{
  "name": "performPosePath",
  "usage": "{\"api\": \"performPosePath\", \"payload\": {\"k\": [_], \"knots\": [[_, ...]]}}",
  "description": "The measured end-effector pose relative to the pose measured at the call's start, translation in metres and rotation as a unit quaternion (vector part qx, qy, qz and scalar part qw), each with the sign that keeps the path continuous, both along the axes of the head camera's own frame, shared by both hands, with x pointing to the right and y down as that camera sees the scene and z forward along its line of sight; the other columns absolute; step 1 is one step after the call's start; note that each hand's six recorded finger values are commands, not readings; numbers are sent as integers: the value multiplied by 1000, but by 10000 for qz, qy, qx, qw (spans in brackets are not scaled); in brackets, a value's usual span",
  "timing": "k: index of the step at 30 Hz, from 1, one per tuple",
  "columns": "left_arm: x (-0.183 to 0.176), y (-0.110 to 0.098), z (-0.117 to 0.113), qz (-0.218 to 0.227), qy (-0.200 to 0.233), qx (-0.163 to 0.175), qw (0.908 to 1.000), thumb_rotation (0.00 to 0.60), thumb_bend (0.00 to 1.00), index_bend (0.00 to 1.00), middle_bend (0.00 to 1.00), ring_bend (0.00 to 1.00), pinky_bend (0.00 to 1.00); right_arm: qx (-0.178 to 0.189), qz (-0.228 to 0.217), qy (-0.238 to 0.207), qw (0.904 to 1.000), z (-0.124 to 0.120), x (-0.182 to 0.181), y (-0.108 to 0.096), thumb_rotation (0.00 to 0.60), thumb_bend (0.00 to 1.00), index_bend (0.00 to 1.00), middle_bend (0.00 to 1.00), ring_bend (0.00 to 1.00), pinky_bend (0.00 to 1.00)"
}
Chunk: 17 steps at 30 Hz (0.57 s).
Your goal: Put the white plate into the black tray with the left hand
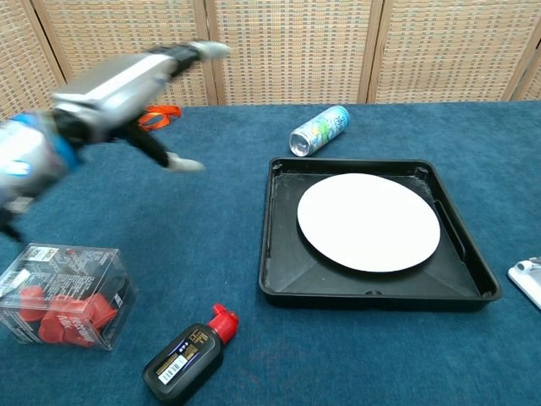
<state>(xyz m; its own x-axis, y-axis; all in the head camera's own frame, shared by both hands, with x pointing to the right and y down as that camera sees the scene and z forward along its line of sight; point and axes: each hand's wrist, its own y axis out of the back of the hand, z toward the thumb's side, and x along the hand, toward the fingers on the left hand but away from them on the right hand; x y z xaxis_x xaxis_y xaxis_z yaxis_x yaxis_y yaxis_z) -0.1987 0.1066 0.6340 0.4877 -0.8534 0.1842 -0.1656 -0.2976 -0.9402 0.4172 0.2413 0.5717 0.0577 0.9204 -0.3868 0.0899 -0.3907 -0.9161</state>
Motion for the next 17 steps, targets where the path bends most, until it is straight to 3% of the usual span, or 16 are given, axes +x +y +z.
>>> {"api": "performPosePath", "payload": {"k": [5,12,17], "knots": [[-74,17,-23,-629,-449,152,9969,600,0,0,0,0,0,-13,-35,2,10000,0,-3,1,600,165,28,0,0,0],[-129,66,-26,-1103,-846,-525,9889,600,0,0,0,0,0,-27,-116,-35,9999,-1,-9,2,600,164,20,0,0,0],[-162,91,-33,-1538,-1050,-598,9807,600,0,0,0,0,0,-26,-203,-105,9997,-3,-15,4,600,164,16,0,0,0]]}}
